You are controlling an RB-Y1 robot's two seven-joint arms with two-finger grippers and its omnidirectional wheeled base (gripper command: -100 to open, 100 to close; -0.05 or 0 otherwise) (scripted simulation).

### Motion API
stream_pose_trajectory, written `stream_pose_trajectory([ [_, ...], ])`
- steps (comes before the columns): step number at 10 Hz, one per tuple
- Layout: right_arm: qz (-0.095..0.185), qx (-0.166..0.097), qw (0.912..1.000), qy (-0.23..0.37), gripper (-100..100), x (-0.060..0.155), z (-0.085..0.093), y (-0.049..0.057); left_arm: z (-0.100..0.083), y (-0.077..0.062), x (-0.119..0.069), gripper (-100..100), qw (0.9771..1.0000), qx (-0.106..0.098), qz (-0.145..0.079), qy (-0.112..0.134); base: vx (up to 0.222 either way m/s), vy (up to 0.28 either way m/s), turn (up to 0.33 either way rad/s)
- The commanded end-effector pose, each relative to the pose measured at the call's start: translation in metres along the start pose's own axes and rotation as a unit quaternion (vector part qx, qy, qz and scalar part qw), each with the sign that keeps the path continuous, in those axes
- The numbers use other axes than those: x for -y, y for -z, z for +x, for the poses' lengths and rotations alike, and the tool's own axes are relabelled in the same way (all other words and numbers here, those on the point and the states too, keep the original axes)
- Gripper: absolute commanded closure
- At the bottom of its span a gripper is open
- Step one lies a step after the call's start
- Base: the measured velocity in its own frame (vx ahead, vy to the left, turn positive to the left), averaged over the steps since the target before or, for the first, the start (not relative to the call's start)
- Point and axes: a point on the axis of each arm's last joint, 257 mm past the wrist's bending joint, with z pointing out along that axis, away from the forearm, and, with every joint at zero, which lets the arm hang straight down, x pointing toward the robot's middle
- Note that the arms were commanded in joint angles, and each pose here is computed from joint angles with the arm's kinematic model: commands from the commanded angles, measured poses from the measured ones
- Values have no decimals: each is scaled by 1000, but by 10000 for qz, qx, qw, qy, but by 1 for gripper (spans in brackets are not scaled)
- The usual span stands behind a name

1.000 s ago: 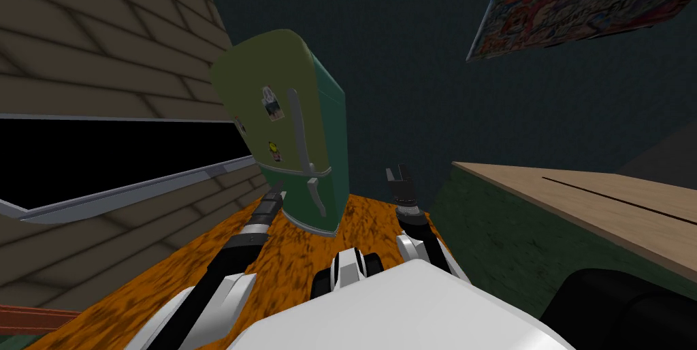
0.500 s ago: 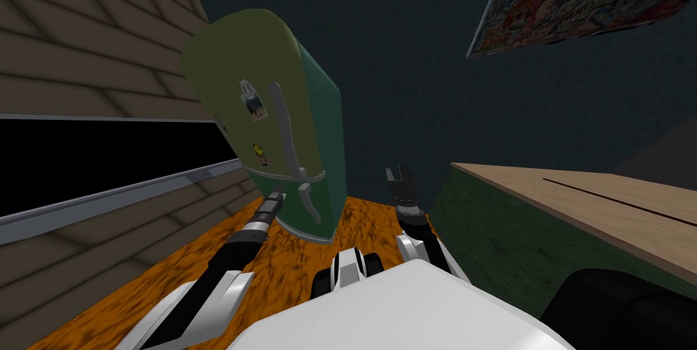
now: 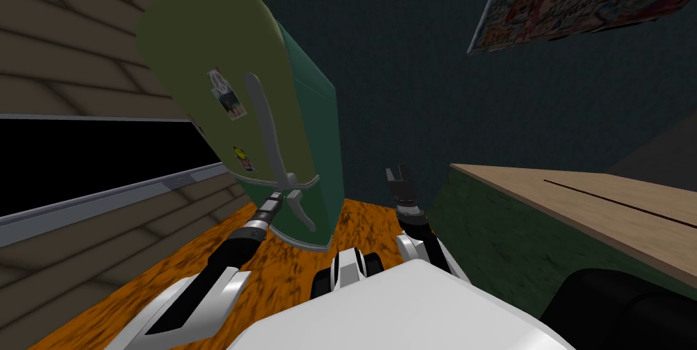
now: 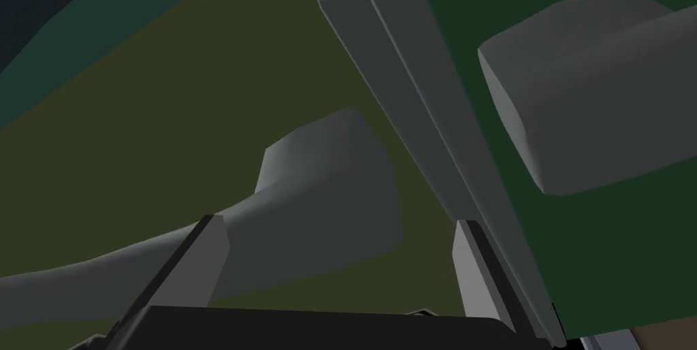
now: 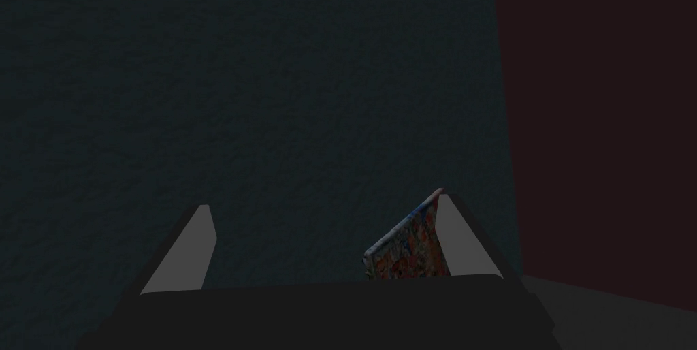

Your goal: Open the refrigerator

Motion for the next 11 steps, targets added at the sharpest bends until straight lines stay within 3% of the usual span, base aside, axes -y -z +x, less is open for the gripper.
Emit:
stream_pose_trajectory([
  [1, 0, 0, 10000, 0, 0, 0, 0, 0, -1, -2, -7, -100, 9997, -46, -200, -136, 70, -49, -46],
  [5, 1, 0, 10000, 1, 0, 0, 0, 0, -2, -2, -4, -100, 9997, -45, -210, -153, 68, -18, -15],
  [6, 0, 0, 10000, 1, 0, 0, 0, 0, -2, -2, -4, 100, 9996, -44, -217, -153, 11, 0, -3],
  [11, -1, -2, 10000, 1, 0, 0, 0, 0, 34, 13, 22, 100, 9982, -554, 115, -187, -148, 248, -83],
])
